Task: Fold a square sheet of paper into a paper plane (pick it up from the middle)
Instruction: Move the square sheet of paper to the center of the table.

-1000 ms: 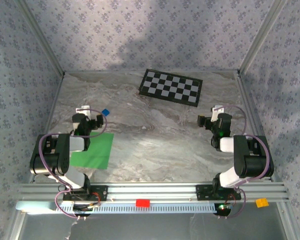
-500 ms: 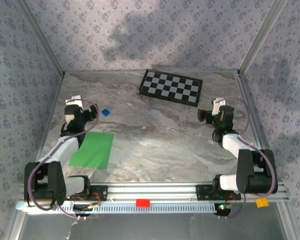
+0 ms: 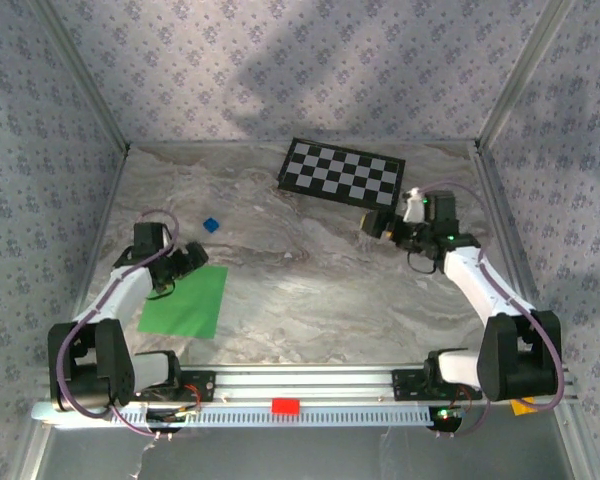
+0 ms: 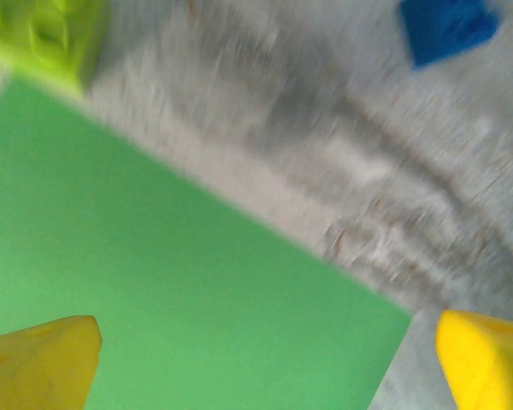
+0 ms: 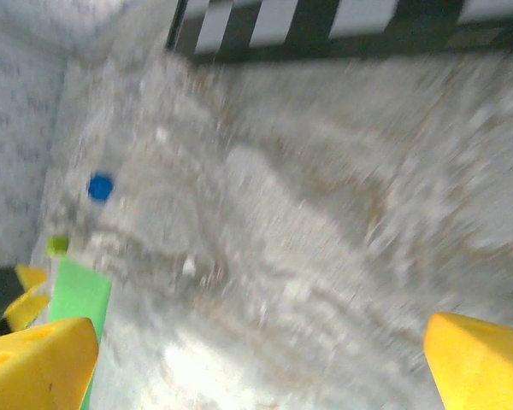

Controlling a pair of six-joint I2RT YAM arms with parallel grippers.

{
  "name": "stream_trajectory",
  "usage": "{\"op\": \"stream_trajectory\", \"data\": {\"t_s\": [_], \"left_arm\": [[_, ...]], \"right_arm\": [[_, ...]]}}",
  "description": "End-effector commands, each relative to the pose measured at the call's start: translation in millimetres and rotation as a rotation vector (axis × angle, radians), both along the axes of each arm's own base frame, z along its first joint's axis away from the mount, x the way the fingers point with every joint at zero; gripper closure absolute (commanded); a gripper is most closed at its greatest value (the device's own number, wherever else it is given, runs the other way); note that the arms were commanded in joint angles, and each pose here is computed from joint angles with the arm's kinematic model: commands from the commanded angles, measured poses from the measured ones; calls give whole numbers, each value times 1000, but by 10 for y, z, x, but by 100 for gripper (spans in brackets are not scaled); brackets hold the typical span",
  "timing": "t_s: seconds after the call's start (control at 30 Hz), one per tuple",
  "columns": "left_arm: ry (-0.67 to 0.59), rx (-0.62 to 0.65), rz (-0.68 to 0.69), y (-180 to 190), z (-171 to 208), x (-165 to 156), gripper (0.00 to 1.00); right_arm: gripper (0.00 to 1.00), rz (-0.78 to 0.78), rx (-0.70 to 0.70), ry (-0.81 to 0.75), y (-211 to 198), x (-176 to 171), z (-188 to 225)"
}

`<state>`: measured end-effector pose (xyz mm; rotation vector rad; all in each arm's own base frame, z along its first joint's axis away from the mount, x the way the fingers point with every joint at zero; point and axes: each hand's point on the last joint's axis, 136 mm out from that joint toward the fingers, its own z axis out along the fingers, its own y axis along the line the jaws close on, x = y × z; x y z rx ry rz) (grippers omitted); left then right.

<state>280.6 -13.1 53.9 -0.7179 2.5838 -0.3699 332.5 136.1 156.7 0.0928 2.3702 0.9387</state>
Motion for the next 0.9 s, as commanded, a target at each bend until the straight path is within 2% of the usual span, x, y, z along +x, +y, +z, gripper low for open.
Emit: {"op": "stream_trajectory", "data": {"t_s": [0.0, 0.27, 0.4, 0.67, 0.87], "left_arm": [[117, -86, 15, -127, -172, -270, 0], [220, -90, 39, -278, -392, -586, 0], [212, -120, 61, -543, -409, -634, 0], [39, -195, 139, -1349, -204, -392, 0], [80, -205, 90, -1902, -187, -199, 0]], "right_arm": [[0, 26, -25, 99, 161, -272, -134], [0, -10, -30, 140, 315, -466, -320], [0, -35, -36, 161, 327, -587, -390], [0, -63, -51, 205, 249, -844, -558], [0, -107, -40, 205, 180, -916, -592]]}}
